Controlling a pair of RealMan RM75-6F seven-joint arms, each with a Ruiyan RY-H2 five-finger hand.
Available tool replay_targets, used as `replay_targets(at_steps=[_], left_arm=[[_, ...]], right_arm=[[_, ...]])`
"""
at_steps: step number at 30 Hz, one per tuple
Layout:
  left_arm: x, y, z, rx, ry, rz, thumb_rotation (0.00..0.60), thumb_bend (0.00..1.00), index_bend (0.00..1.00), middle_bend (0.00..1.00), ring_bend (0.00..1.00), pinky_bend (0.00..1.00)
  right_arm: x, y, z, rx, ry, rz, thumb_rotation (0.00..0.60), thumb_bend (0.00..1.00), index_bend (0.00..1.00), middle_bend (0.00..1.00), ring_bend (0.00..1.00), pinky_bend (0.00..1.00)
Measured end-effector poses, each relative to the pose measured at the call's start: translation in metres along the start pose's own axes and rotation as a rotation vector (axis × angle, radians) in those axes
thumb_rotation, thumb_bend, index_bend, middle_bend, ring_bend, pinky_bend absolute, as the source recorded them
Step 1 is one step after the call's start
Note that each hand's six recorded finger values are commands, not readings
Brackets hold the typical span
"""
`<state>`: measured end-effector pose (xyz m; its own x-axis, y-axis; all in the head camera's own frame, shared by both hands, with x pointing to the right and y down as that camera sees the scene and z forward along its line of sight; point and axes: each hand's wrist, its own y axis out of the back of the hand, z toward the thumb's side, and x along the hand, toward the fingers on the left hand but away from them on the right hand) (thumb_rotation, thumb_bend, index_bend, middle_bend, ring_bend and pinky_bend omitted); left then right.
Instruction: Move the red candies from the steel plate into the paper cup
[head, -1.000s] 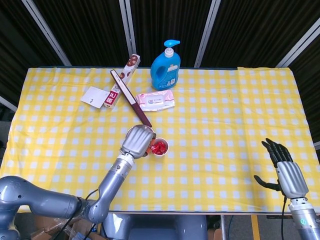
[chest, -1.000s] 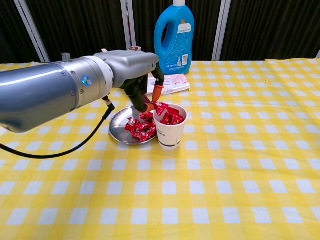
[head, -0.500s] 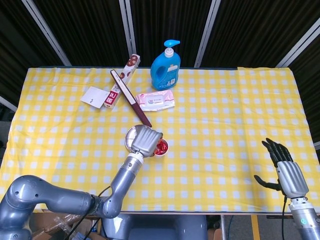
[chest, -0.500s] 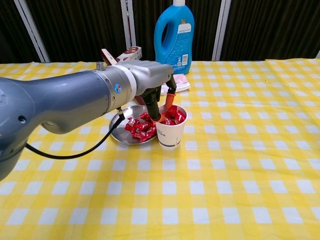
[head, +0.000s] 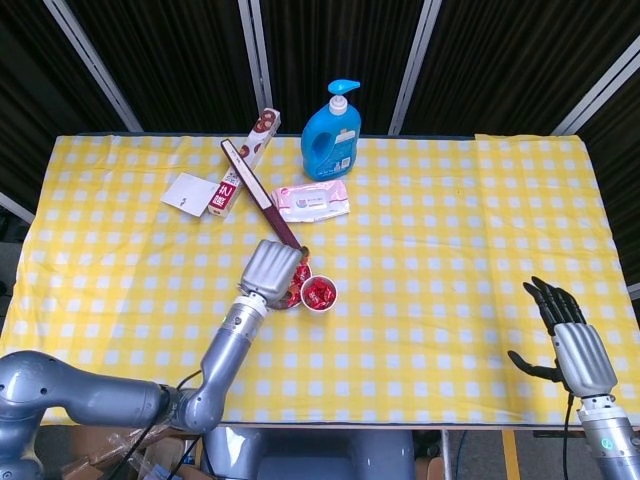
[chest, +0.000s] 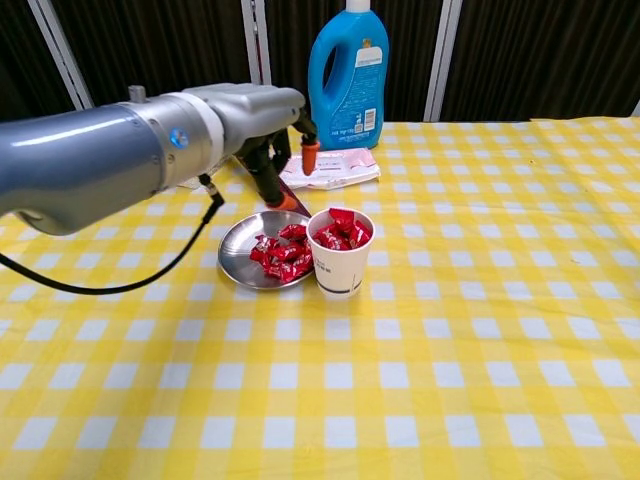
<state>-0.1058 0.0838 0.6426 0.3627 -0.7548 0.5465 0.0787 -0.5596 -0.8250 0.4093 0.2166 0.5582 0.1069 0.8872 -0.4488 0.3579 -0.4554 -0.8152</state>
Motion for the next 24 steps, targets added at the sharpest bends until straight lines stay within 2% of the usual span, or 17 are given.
replay_targets(at_steps=[5, 12, 24], left_arm=[[-0.005, -0.014, -0.025, 0.04, 0.049, -0.054, 0.6, 0.28, 0.37, 0.52, 0.93, 0.98], [0.0, -0.036, -0.041, 0.093, 0.088, -0.128, 0.6, 0.24, 0.31, 0.38, 0.93, 0.98], [0.011, -0.06, -0.03, 0.109, 0.081, -0.179, 0.6, 0.22, 0.26, 0.25, 0.93, 0.98]], right_arm=[[0.0, 0.0, 0.0, 0.0, 0.0, 0.001, 0.6, 0.28, 0.0, 0.0, 0.0, 0.0], [-0.001, -0.001, 0.0, -0.001, -0.002, 0.003, 0.6, 0.28, 0.0, 0.0, 0.0, 0.0], [-0.001, -0.001, 0.0, -0.007, -0.003, 0.005, 0.6, 0.28, 0.0, 0.0, 0.0, 0.0]])
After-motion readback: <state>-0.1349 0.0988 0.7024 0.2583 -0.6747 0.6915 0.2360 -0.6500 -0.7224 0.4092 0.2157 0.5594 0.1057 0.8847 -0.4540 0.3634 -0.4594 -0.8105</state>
